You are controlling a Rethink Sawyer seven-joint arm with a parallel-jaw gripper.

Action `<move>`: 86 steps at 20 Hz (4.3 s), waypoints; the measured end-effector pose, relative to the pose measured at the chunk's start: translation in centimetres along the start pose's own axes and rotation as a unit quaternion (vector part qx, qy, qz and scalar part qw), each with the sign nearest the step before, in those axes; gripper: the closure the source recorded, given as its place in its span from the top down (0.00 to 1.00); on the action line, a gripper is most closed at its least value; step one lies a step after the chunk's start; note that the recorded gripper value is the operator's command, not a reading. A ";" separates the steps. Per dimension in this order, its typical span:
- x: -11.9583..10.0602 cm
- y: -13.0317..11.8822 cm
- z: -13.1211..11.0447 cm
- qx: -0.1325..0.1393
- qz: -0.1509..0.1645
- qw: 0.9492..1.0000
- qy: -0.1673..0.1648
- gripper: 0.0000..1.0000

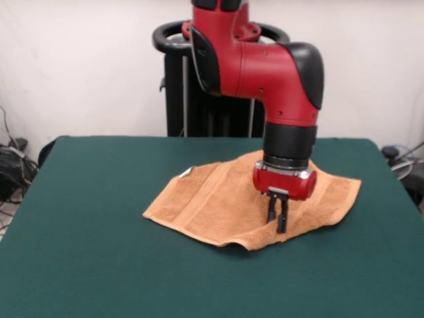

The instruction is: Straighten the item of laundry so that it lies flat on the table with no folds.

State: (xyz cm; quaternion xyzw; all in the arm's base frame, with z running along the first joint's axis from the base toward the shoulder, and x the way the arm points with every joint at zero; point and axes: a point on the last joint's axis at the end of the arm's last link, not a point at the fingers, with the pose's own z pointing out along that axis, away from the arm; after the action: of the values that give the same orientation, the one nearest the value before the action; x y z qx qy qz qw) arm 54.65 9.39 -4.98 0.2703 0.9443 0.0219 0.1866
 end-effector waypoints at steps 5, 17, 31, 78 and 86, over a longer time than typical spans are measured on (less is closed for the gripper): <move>0.9 2.3 0.0 -0.014 -0.003 1.000 0.003 0.00; 1.3 7.6 0.6 -0.060 -0.001 0.998 0.005 0.00; 4.6 14.9 -0.3 -0.059 0.050 0.996 0.042 0.00; 9.0 19.5 -1.3 0.019 0.127 0.990 0.064 0.00; 10.0 23.4 -1.8 0.012 0.145 0.986 0.078 0.00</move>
State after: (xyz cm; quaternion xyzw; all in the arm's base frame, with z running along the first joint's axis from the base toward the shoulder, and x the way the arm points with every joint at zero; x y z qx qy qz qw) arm 57.86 34.65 -3.41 0.4040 0.9070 0.0582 0.1038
